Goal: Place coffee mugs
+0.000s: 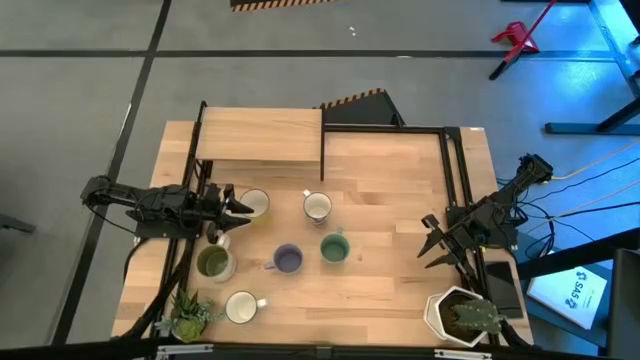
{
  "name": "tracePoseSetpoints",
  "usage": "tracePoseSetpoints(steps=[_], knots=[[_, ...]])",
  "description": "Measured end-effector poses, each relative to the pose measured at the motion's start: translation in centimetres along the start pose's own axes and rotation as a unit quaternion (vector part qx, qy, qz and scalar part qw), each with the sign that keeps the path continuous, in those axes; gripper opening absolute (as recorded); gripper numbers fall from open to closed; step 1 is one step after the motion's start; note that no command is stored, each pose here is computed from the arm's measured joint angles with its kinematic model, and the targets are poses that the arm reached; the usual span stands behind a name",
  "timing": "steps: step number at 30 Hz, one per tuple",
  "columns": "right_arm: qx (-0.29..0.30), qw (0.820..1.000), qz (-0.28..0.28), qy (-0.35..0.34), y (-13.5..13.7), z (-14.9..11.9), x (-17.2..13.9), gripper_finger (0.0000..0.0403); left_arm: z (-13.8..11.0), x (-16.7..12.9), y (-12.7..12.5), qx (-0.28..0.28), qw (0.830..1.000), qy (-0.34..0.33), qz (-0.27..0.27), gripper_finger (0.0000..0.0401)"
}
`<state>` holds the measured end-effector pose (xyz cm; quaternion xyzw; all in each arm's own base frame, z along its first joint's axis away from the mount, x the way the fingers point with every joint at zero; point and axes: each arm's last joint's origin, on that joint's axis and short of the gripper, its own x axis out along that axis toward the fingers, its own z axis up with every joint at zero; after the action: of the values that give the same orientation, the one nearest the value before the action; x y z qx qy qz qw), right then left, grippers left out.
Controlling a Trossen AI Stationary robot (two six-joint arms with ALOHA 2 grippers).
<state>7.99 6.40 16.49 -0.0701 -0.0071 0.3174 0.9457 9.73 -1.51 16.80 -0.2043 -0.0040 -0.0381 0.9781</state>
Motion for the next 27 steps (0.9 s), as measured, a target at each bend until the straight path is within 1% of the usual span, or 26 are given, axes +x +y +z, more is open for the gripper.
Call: tracePoseSetpoints(steps=[19, 21, 24, 25, 27], knots=[[0.0, 1.0, -0.002, 0.0, -0.01, 0.0, 0.0, 0.0143, -0.01, 0.0, 0.0, 0.0, 1.0, 0.0, 0.0, 0.0159], [0.0, 1.0, -0.021, 0.002, -0.13, 0.0, 0.0, 0.0143, -0.01, 0.0, 0.0, 0.0, 1.0, 0.0, 0.0, 0.0159], [0.001, 0.996, -0.084, 0.003, -0.5, 0.09, -0.04, 0.0143, 0.0, 0.0, 0.0, 0.0, 1.0, 0.0, 0.0, 0.0159], [0.003, 0.995, -0.097, 0.004, -0.57, 0.09, -0.06, 0.0143, 0.0, 0.0, 0.0, 0.0, 1.0, 0.0, 0.0, 0.0159], [0.032, 0.993, -0.11, 0.002, -0.66, 0.1, -0.07, 0.0143, 0.0, 0.0, 0.0, 0.0, 1.0, 0.0, 0.0, 0.0159]])
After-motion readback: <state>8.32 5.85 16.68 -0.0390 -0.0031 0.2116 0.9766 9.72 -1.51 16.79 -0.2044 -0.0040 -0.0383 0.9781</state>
